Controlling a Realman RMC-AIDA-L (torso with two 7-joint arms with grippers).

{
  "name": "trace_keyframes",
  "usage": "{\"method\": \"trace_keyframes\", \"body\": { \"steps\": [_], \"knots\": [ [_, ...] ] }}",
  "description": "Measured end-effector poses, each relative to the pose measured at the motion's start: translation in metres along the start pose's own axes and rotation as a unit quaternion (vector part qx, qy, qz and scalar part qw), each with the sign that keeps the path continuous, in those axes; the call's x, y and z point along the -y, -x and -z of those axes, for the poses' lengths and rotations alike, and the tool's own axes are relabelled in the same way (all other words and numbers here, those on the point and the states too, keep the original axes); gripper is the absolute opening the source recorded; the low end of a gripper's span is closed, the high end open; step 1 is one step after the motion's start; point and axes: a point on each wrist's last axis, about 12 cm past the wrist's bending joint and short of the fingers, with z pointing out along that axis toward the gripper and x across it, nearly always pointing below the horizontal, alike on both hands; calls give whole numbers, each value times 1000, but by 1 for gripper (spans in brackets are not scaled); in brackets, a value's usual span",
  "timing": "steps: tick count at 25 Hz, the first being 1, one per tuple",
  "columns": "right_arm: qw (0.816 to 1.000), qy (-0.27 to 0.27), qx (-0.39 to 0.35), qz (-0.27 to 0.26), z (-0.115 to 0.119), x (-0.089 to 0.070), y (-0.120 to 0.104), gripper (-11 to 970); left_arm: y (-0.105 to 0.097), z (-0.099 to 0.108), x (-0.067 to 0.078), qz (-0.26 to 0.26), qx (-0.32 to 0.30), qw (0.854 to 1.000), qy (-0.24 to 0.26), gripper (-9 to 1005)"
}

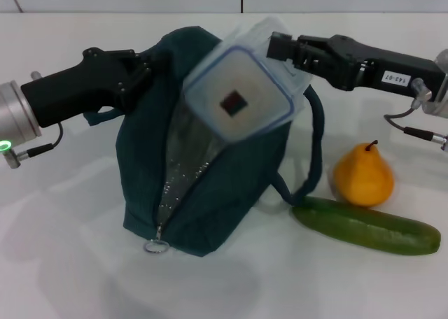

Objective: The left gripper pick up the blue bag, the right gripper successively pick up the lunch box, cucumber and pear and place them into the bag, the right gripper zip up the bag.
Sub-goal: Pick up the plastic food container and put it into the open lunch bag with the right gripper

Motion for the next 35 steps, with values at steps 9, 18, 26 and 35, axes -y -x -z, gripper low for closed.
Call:
{"method": "trace_keyframes", "body": {
  "steps": [9, 18, 26, 35],
  "knots": [
    [998, 4, -55, -6, -20, 3, -4, 93, -1, -4, 1, 2, 0, 1000, -5, 43],
    [992, -18, -123, 15, -56, 13, -1, 92, -3, -5, 3, 5, 0, 1000, -10, 44],
    [988, -31, -142, 49, -62, 14, 0, 92, -4, -9, 3, 13, 3, 1000, -14, 43],
    [987, -18, -129, 94, -52, 7, 4, 123, -3, -9, 3, 10, 12, 1000, -9, 43]
  ]
}}
